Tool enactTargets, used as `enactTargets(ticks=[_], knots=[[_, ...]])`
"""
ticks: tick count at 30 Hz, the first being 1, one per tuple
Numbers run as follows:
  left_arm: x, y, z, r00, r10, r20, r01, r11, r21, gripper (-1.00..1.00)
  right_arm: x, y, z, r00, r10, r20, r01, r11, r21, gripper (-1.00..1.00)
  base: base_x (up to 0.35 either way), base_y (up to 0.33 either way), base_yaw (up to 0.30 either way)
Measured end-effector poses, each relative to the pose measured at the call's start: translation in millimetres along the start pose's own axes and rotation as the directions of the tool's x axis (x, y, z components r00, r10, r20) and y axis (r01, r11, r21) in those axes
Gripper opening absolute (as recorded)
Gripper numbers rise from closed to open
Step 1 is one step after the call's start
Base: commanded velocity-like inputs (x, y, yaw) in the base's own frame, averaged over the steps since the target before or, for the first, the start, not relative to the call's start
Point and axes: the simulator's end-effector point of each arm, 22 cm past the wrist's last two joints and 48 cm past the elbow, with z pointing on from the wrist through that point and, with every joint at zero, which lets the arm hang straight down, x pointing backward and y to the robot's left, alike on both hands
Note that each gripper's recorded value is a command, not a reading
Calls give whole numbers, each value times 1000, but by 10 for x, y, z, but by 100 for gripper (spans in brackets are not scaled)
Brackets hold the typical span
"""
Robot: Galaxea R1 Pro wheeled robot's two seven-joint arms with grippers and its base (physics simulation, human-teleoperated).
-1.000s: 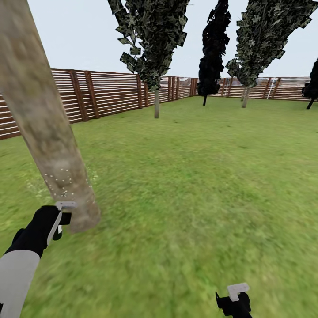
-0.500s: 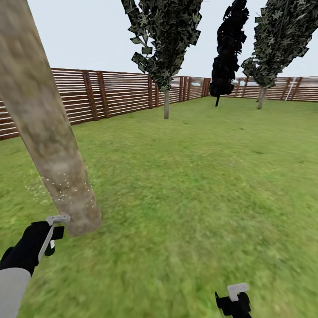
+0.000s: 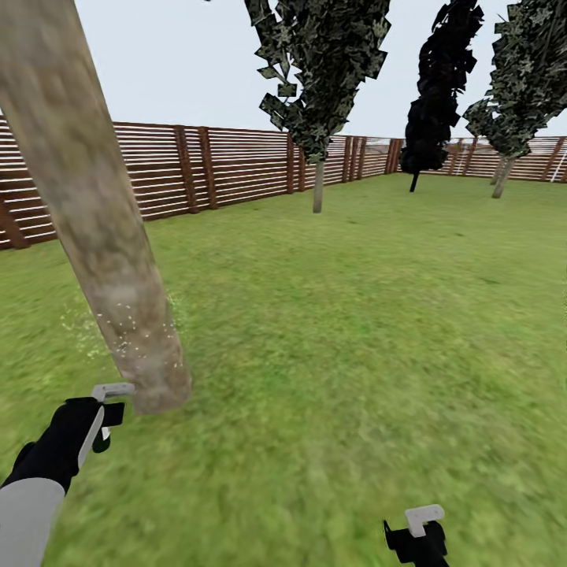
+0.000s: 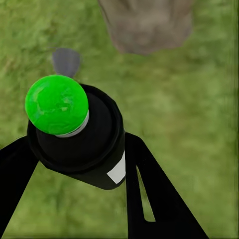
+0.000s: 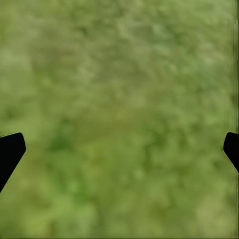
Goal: In the garden, pick up the pesticide atomizer on the floor and spray pesticide onto both trees until each tree trunk is fully covered.
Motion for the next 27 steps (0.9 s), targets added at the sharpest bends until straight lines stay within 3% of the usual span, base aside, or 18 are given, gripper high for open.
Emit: enactTargets(ticks=[19,27], knots=[[-8,-13,-8,1000,2,2,-2,1000,0,-100,-4,13,-2,1000,1,1,-1,1000,-2,100,137,-250,1],[-7,-8,-8,1000,1,1,-1,1000,-1,-100,-8,35,-2,1000,2,1,-2,1000,-4,100,155,-240,231]])
